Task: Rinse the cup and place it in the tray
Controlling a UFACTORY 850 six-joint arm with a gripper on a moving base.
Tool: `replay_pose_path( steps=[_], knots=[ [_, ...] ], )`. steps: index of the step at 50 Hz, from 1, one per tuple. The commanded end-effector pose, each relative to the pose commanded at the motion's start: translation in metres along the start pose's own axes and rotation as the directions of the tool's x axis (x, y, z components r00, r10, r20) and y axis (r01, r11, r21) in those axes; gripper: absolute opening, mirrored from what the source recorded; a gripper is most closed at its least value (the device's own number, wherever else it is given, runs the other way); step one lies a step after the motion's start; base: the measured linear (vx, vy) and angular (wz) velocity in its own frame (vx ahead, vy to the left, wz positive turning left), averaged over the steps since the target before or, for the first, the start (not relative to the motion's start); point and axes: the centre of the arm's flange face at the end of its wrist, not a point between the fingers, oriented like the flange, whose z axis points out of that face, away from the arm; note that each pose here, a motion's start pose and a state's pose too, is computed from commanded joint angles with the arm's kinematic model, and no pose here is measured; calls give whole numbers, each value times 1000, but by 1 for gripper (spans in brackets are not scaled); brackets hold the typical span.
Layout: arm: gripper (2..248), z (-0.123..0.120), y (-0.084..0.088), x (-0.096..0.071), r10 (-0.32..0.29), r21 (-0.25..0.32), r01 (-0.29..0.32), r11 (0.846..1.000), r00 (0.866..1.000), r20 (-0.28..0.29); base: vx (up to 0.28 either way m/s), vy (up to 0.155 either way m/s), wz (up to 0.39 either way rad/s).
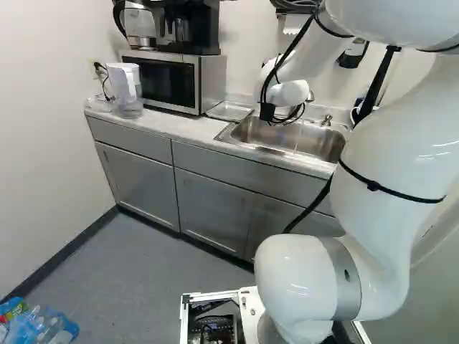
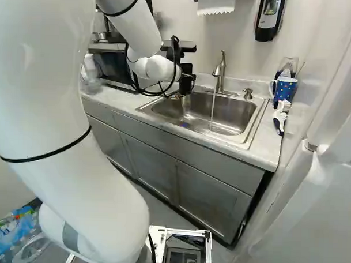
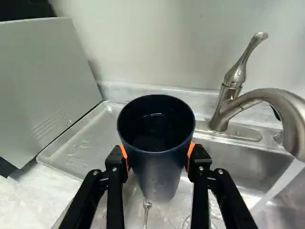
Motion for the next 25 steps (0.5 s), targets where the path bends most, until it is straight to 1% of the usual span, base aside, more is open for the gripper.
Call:
replay_pose_path(
  steps=[25],
  knots=[
    [126,-12,-1,24,1,3,-1,1000,999,-37,0,0,0]
  ],
)
